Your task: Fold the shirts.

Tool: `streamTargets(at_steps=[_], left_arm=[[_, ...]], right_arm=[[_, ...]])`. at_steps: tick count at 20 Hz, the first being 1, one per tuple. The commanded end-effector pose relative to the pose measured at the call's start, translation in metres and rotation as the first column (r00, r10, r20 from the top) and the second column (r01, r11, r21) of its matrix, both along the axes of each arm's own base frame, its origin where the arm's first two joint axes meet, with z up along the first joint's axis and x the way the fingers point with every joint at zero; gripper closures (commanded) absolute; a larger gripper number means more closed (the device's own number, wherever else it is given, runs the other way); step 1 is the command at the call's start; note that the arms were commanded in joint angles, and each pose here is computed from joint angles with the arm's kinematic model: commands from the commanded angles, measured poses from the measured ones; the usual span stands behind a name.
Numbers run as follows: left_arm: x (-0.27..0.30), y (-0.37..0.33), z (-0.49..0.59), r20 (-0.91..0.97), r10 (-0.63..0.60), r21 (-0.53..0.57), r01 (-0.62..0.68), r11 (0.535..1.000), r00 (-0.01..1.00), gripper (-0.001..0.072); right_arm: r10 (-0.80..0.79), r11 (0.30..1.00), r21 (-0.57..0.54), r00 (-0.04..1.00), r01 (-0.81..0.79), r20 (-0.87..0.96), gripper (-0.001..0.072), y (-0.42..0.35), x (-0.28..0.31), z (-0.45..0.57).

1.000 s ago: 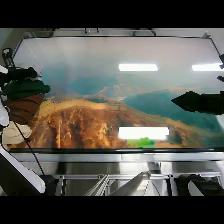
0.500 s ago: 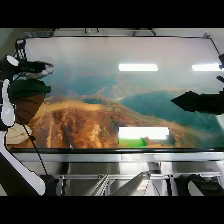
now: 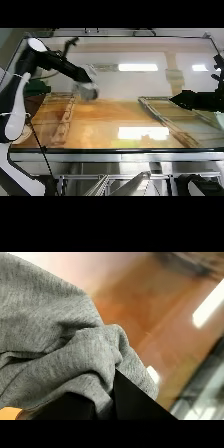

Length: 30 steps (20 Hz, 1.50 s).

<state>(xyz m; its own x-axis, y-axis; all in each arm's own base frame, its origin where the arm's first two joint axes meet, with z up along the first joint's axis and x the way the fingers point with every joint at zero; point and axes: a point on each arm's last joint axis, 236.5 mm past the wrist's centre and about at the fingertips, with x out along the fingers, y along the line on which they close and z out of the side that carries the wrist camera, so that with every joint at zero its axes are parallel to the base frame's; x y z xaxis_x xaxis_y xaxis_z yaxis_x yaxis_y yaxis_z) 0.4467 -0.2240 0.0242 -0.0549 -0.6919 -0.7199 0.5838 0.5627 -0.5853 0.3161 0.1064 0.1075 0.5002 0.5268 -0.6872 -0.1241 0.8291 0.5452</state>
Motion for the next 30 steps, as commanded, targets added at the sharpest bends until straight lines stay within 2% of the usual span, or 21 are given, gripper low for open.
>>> streamTargets(at_steps=[1, 4, 5, 6, 7, 8, 9, 10, 11, 12, 13, 17, 21, 23, 27, 28, 29, 30], left_arm=[[-0.098, -0.06, -0.03, -0.247, -0.204, -0.056, 0.196, 0.979, 0.947, 0.0693], [-0.149, -0.1, -0.034, -0.328, -0.309, -0.12, 0.285, 0.951, 0.893, 0.0689], [-0.162, -0.111, -0.029, -0.343, -0.342, -0.154, 0.307, 0.939, 0.875, 0.0618], [-0.172, -0.116, -0.026, -0.352, -0.369, -0.162, 0.333, 0.929, 0.86, 0.0329], [-0.177, -0.117, -0.022, -0.352, -0.392, -0.165, 0.356, 0.92, 0.85, 0.0006], [-0.177, -0.117, -0.017, -0.352, -0.4, -0.166, 0.364, 0.916, 0.846, -0.0013], [-0.174, -0.114, -0.008, -0.346, -0.41, -0.168, 0.374, 0.912, 0.844, -0.0013], [-0.167, -0.108, -0.001, -0.339, -0.404, -0.159, 0.371, 0.915, 0.849, -0.0013], [-0.155, -0.098, 0.006, -0.325, -0.388, -0.147, 0.359, 0.921, 0.862, 0.0], [-0.144, -0.085, 0.01, -0.325, -0.364, -0.138, 0.337, 0.931, 0.873, -0.0001], [-0.134, -0.069, 0.01, -0.341, -0.327, -0.125, 0.302, 0.945, 0.881, -0.0002], [-0.103, -0.003, -0.017, -0.424, -0.104, -0.115, 0.06, 0.992, 0.9, -0.0002], [-0.085, 0.059, -0.065, -0.485, 0.118, -0.09, -0.183, 0.979, 0.867, -0.0001], [-0.074, 0.074, -0.08, -0.458, 0.179, -0.084, -0.242, 0.967, 0.871, -0.0001], [-0.067, 0.069, -0.106, -0.458, 0.198, -0.065, -0.255, 0.965, 0.866, 0.0], [-0.065, 0.064, -0.112, -0.466, 0.187, -0.063, -0.243, 0.968, 0.865, 0.0], [-0.064, 0.057, -0.116, -0.483, 0.175, -0.059, -0.232, 0.971, 0.858, 0.0027], [-0.065, 0.049, -0.12, -0.492, 0.153, -0.059, -0.208, 0.976, 0.857, 0.0197]], right_arm=[[0.02, 1.0, 0.004, 0.998, -0.02, -0.063, 0.0694, 0.002, -0.003, -0.014], [0.081, 0.997, 0.024, 0.977, -0.078, -0.198, 0.0694, 0.008, -0.019, -0.039], [0.099, 0.995, 0.034, 0.965, -0.094, -0.243, 0.0694, 0.01, -0.023, -0.047], [0.114, 0.993, 0.044, 0.952, -0.106, -0.284, 0.0694, 0.011, -0.027, -0.055], [0.125, 0.992, 0.055, 0.942, -0.113, -0.313, 0.0686, 0.013, -0.028, -0.061], [0.142, 0.99, 0.06, 0.933, -0.129, -0.332, 0.0686, 0.016, -0.029, -0.067], [0.173, 0.985, 0.062, 0.926, -0.162, -0.336, 0.0679, 0.022, -0.031, -0.072], [0.206, 0.979, 0.064, 0.916, -0.196, -0.343, 0.0488, 0.029, -0.033, -0.076], [0.245, 0.969, 0.063, 0.905, -0.238, -0.349, 0.0168, 0.039, -0.037, -0.081], [0.281, 0.959, 0.058, 0.896, -0.278, -0.343, 0.01, 0.05, -0.039, -0.086], [0.303, 0.951, 0.051, 0.891, -0.304, -0.338, 0.014, 0.063, -0.04, -0.093], [0.357, 0.927, 0.009, 0.879, -0.374, -0.317, 0.0139, 0.112, -0.042, -0.132], [0.404, 0.904, 0.023, 0.838, -0.426, -0.368, 0.0139, 0.144, -0.048, -0.179], [0.437, 0.893, 0.063, 0.823, -0.446, -0.363, 0.014, 0.158, -0.049, -0.193], [0.476, 0.878, 0.142, 0.802, -0.457, -0.362, 0.0159, 0.177, -0.054, -0.204], [0.482, 0.875, 0.146, 0.799, -0.462, -0.358, 0.0345, 0.178, -0.053, -0.205], [0.489, 0.871, 0.145, 0.798, -0.47, -0.353, 0.0468, 0.178, -0.054, -0.205], [0.489, 0.871, 0.145, 0.798, -0.469, -0.352, 0.0468, 0.178, -0.053, -0.205]])
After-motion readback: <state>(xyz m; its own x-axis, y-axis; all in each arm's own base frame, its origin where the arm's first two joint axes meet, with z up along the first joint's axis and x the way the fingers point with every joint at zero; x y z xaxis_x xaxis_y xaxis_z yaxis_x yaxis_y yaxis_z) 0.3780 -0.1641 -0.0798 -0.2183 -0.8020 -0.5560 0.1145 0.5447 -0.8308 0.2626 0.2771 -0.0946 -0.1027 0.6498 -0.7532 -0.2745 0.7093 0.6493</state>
